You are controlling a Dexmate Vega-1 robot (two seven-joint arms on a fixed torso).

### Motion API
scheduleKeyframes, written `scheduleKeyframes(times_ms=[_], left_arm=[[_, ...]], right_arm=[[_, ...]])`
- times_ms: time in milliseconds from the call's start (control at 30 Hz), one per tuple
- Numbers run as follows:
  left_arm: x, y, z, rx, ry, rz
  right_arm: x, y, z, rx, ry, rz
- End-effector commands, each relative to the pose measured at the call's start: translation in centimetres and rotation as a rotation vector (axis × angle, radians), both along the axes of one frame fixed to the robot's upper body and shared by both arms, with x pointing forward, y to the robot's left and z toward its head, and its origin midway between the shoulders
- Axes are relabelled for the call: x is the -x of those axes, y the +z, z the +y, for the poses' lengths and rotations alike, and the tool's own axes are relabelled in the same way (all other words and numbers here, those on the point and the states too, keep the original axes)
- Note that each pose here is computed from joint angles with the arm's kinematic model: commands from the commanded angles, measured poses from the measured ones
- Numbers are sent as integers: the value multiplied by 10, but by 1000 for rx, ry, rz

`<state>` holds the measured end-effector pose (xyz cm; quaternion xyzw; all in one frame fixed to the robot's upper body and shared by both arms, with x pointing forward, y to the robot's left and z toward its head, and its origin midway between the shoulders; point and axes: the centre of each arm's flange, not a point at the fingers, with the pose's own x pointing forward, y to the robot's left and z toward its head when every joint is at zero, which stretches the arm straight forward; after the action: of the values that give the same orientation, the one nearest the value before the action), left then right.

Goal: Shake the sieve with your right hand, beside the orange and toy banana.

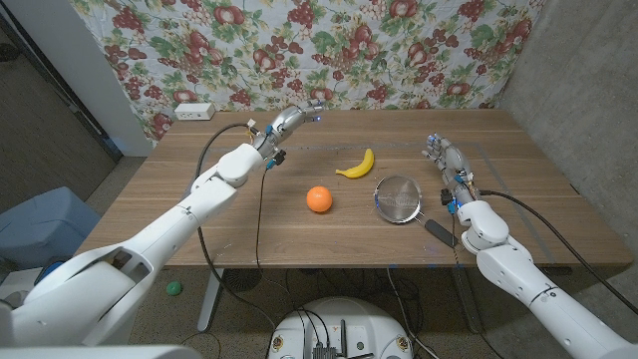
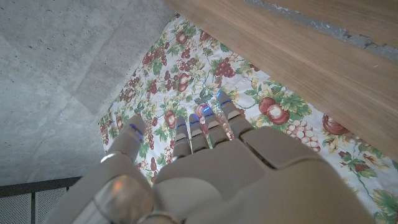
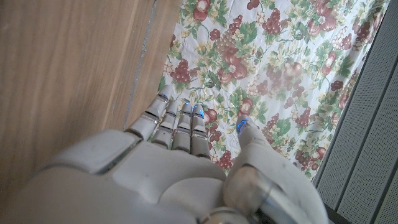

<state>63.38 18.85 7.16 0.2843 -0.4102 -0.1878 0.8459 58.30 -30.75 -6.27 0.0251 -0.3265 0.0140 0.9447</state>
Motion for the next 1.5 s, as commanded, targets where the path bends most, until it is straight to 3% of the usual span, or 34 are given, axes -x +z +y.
scheduleKeyframes(times_ms=[33, 1033, 1500], left_arm=[[4, 5, -15, -71, -13, -29], [16, 3, -49, -244, -65, -42], [28, 3, -62, -342, -59, -73]], right_arm=[[12, -3, 0, 2, -23, -13], [34, -19, -2, -20, -60, -26], [44, -28, -4, -34, -71, -34]])
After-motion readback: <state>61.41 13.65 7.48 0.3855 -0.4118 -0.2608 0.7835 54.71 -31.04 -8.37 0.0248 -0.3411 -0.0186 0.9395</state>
